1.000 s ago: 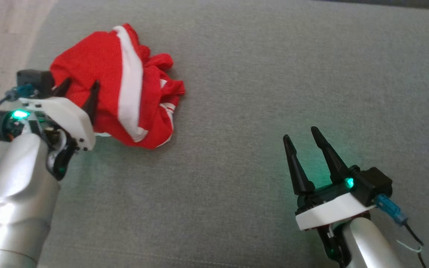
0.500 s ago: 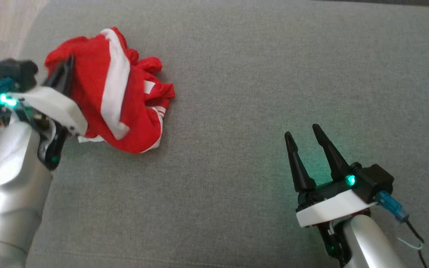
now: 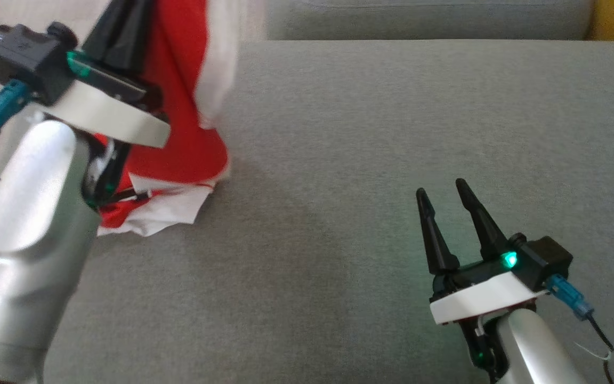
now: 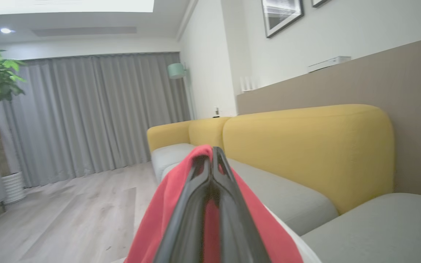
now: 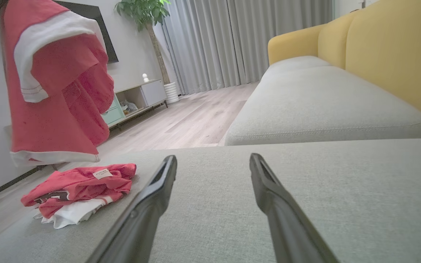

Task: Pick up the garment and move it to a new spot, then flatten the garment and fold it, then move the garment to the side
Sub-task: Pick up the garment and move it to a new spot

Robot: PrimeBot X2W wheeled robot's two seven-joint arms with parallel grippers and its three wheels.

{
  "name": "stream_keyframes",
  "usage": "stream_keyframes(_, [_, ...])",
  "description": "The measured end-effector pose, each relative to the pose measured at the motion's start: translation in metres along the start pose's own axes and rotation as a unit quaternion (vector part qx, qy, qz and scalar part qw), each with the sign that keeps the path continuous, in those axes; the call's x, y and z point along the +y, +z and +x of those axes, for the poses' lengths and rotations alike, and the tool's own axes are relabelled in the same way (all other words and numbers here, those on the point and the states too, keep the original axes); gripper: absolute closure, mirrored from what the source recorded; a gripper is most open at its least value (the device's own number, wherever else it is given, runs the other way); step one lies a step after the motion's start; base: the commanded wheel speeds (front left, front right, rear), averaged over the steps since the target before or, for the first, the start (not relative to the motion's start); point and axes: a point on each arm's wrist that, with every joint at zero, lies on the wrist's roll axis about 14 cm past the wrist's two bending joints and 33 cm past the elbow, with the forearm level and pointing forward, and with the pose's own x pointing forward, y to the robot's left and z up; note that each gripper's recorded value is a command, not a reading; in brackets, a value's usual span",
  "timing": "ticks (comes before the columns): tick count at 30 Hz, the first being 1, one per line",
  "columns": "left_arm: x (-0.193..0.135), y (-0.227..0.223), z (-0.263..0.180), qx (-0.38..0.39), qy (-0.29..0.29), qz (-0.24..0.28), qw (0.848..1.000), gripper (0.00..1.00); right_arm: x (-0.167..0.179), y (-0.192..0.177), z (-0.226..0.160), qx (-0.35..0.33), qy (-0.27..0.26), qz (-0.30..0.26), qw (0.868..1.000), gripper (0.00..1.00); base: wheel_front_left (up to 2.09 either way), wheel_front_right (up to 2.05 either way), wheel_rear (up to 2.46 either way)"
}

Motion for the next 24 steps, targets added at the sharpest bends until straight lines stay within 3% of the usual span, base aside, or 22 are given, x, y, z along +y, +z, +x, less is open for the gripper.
stream_keyframes(6, [-0.061, -0.002, 0.014, 0.007, -0.082, -0.021, 0.996, 1.00, -0.022, 0.012, -0.014, -0.017, -0.039, 0.006, 0.999, 0.00, 0.00, 0.00, 0.00])
stream_keyframes(14, [-0.146, -0.017, 0.041, 0.017, -0.191, -0.061, 0.980, 1.00, -0.054, 0.027, -0.038, -0.039, -0.099, 0.012, 0.994, 0.00, 0.00, 0.00, 0.00])
stream_keyframes(21, [-0.197, -0.025, 0.082, 0.014, -0.242, -0.099, 0.965, 1.00, -0.072, 0.041, -0.050, -0.059, -0.131, 0.015, 0.989, 0.00, 0.00, 0.00, 0.00])
stream_keyframes(23, [-0.215, -0.032, 0.094, 0.023, -0.259, -0.108, 0.960, 0.00, -0.079, 0.042, -0.055, -0.060, -0.143, 0.012, 0.988, 0.00, 0.00, 0.00, 0.00])
stream_keyframes(24, [-0.226, -0.039, 0.097, 0.032, -0.269, -0.114, 0.956, 0.00, -0.082, 0.042, -0.057, -0.059, -0.150, 0.012, 0.987, 0.00, 0.00, 0.00, 0.00])
